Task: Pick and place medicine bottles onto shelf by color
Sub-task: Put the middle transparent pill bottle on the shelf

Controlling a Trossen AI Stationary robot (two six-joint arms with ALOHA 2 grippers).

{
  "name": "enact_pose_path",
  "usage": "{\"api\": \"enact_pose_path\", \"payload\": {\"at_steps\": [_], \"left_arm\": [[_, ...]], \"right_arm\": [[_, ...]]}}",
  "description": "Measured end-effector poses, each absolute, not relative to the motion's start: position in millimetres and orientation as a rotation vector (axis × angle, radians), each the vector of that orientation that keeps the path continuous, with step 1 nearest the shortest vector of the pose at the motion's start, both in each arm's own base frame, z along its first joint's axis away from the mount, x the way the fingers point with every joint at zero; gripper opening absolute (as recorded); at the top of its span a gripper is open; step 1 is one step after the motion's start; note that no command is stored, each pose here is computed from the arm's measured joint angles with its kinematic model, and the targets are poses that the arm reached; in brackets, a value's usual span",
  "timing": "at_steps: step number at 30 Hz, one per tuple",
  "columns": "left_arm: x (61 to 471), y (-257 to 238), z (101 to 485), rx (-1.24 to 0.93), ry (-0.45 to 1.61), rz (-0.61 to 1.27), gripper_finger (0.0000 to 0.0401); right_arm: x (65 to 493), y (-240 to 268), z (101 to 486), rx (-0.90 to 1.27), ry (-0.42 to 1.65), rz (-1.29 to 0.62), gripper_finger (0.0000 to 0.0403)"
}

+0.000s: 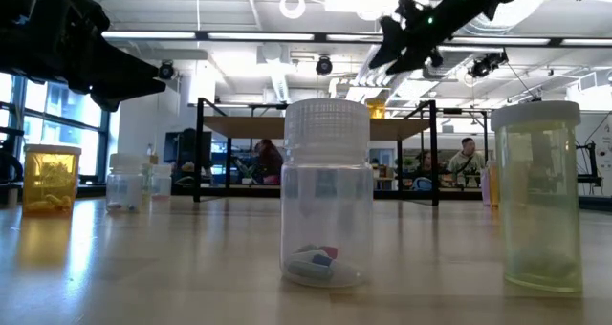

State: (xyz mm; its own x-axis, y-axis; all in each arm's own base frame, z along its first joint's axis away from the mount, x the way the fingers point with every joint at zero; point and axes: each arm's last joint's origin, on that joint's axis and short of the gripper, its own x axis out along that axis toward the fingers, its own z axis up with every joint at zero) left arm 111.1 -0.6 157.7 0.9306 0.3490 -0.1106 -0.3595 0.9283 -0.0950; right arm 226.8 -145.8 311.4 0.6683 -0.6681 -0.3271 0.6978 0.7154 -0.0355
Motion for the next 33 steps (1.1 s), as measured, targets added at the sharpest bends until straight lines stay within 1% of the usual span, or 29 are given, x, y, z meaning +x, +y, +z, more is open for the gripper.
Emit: {"api": "enact_pose_path", "payload": {"at_steps": [8,17,25,28,33], "left_arm": [[111,-1,158,-0.142,0.088,0.364,0.0204],[111,-1,159,-0.132,0.086,0.369,0.0242],[113,-1,189,-0.046,0.050,0.348,0.0236],[115,-2,201,-0.025,0.101,0.339,0.0235],[122,-3,219,-0.007,0.250,0.342,0.0235]], "right_arm": [[224,-106,322,0.053,0.367,-0.636,0.0275],[229,-74,315,0.082,0.456,-0.516,0.0275],[231,-65,314,0.073,0.460,-0.478,0.0275],[231,-65,315,0.069,0.460,-0.492,0.0275],[231,-66,315,0.066,0.460,-0.508,0.0275]]}}
